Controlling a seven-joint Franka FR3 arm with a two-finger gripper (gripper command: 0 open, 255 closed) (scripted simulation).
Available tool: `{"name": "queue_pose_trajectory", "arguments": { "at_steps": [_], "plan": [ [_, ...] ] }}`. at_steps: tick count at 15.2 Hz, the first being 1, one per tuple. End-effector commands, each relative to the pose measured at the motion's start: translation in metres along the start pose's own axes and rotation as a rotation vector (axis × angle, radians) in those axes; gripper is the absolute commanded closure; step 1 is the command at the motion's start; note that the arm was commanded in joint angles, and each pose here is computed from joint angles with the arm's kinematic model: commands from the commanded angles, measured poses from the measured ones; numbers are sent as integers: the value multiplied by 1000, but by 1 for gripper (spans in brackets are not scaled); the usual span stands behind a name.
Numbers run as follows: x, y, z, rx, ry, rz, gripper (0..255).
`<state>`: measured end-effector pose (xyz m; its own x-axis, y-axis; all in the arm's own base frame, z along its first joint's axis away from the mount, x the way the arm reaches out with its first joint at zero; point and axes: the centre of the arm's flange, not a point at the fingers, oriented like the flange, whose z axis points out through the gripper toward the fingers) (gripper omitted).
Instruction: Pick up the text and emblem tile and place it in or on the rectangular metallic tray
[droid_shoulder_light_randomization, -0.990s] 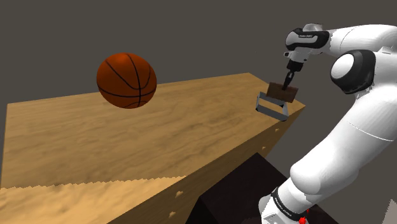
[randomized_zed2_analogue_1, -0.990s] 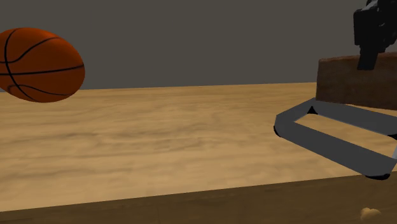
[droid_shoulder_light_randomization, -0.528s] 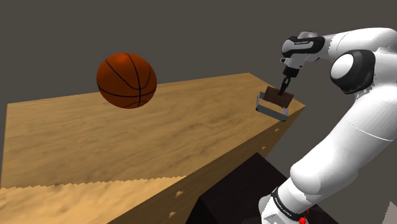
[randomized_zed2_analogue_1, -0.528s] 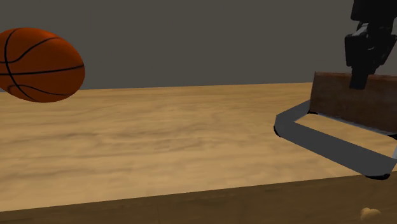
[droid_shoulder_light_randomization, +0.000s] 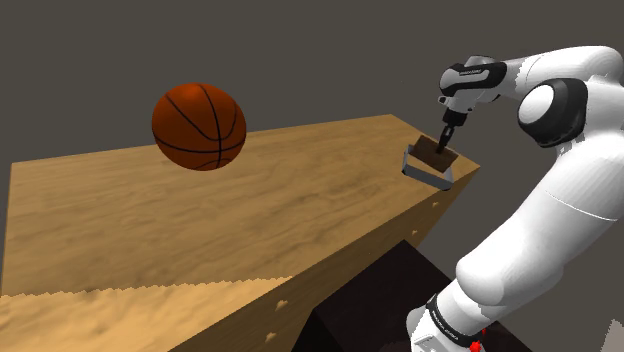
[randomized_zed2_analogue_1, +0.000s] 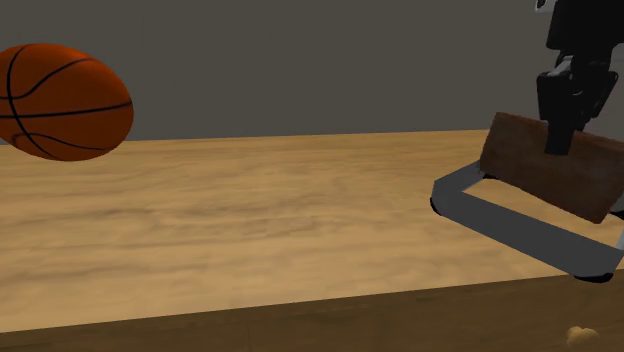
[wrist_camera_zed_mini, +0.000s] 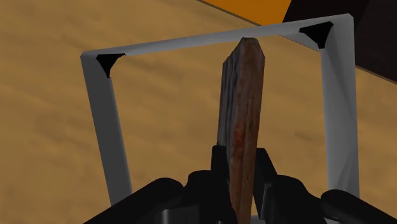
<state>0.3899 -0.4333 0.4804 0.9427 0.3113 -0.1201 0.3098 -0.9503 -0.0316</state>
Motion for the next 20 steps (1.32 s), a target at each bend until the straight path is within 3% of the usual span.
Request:
{"name": "queue_pose_trajectory", "arguments": {
  "at_steps": [1,2,3,8,12,20],
  "plan": [
    [0,0,0,0,0,0,255],
    [0,0,0,0,0,0,255],
    [0,0,0,0,0,0,0],
    [0,0,0,0,0,0,0],
    [0,0,-50,0,0,0,0],
    [0,0,-50,0,0,0,0]
  ]
}}
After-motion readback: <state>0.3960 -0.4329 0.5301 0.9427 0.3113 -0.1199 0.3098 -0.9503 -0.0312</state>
